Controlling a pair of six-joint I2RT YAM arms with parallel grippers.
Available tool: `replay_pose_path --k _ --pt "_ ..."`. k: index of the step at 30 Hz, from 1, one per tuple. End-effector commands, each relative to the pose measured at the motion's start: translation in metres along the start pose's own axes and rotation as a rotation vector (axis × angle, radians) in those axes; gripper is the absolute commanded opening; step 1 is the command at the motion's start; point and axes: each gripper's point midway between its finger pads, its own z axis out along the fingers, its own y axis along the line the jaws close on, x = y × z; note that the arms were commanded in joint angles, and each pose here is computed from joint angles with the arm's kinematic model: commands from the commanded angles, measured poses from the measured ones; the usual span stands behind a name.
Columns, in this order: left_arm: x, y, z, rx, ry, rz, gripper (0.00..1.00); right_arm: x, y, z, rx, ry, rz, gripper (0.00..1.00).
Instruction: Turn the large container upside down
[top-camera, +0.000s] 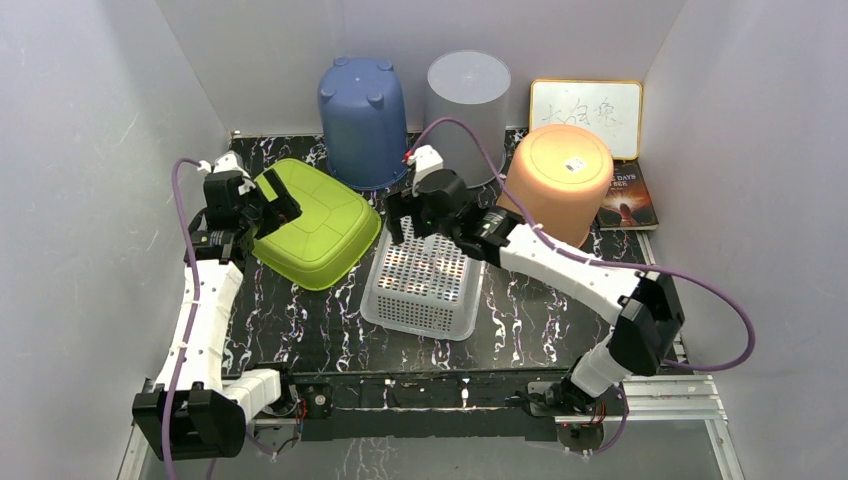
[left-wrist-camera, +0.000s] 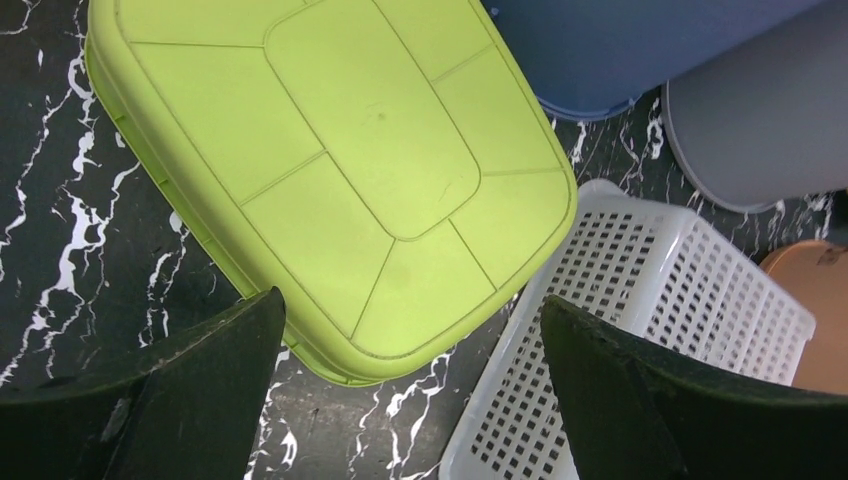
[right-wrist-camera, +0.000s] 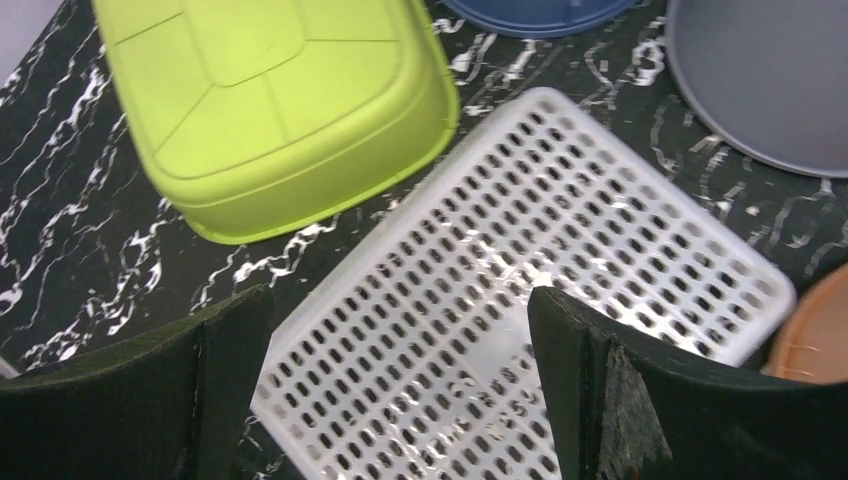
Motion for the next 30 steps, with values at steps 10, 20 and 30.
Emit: replay_pose_path --k 10,20,30 --pt "0.016 -0.019 0.012 0.065 0.161 0.243 0.98 -0.015 0.018 0.008 0.088 -0.042 -0.020 0.98" --pt "0.009 -0.023 0.008 0.077 0.150 0.256 0.98 -0.016 -0.004 0.003 0.226 -0.068 0.007 0.98" --pt "0.005 -0.023 0.005 0.072 0.127 0.279 0.98 -0.021 -0.011 0.001 0.263 -0.090 -0.011 0.98"
